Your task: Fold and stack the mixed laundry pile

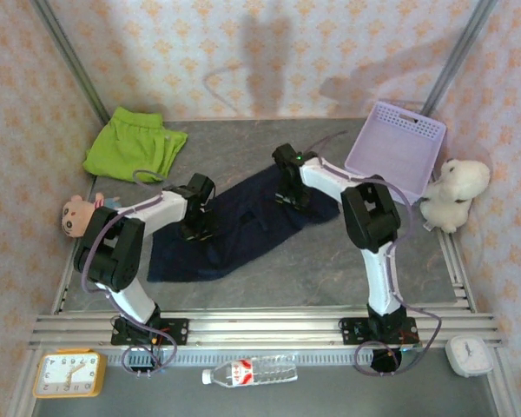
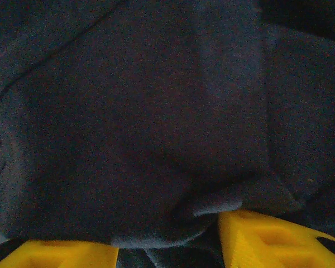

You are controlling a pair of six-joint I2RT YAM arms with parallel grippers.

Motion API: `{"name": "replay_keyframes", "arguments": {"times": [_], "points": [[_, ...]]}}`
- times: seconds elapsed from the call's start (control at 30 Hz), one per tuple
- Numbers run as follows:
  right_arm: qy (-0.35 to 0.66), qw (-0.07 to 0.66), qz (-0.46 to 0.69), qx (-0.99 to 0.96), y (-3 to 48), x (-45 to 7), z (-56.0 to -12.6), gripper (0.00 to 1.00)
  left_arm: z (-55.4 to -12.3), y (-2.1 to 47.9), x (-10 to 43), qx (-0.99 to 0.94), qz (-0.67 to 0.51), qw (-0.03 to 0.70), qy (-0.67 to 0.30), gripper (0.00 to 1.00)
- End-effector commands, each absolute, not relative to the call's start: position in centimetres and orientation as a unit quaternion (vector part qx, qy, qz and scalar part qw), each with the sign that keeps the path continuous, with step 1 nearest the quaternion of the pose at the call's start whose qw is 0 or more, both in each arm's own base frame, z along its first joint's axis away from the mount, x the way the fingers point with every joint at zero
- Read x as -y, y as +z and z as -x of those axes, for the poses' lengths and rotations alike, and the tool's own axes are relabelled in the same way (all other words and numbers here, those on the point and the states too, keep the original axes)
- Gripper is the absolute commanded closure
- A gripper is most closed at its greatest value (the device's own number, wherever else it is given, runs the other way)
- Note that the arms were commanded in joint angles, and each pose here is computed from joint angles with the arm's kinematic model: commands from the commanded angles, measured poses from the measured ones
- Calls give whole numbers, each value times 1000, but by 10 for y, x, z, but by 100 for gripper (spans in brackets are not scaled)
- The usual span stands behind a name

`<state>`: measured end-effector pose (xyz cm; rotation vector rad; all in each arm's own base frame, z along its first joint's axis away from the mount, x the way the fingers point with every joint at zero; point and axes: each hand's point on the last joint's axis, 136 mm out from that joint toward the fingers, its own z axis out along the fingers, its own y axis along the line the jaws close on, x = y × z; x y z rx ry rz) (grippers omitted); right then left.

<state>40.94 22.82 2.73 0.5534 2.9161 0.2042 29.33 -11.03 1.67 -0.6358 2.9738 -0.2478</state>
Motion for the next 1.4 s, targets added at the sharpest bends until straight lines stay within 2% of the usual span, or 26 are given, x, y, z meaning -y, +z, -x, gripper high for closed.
{"name": "replay_keyframes", "arguments": {"times": [0.0,0.03,0.1,0.17,0.2,0.23,0.4,0.5,0.57,0.6,0.7,0.8,0.97,1.27,1.37], "points": [[48,71,-181,-980,0,-217,-448,51,-263,-3,126,-967,232,-26,-102,100],[55,76,-180,-979,4,-220,-460,51,-265,0,128,-967,232,-22,-104,100],[96,80,-179,-976,9,-232,-483,50,-272,7,138,-964,237,-14,-118,93],[140,94,-187,-968,20,-238,-507,50,-281,13,152,-959,249,-10,-139,76],[156,106,-188,-964,28,-238,-518,50,-285,16,157,-957,252,-9,-147,74],[167,118,-191,-960,36,-236,-528,49,-289,19,163,-954,259,-8,-153,66],[190,179,-202,-944,91,-217,-558,48,-306,53,162,-949,272,36,-155,38],[181,193,-204,-943,118,-210,-548,49,-310,76,144,-960,246,68,-112,34],[175,190,-207,-944,125,-208,-534,49,-313,85,131,-967,226,79,-83,39],[169,194,-209,-944,128,-207,-526,50,-315,86,126,-969,221,83,-75,48],[171,203,-220,-939,133,-209,-507,50,-325,81,113,-969,218,90,-78,100],[185,194,-242,-933,126,-217,-492,50,-331,70,103,-966,226,94,-83,100],[186,166,-297,-922,94,-222,-473,49,-330,42,87,-968,235,76,-38,100],[158,104,-360,-914,33,-227,-479,49,-299,1,96,-958,284,25,-37,100],[158,106,-389,-902,18,-224,-492,49,-284,-11,103,-953,299,6,-44,100]]}}
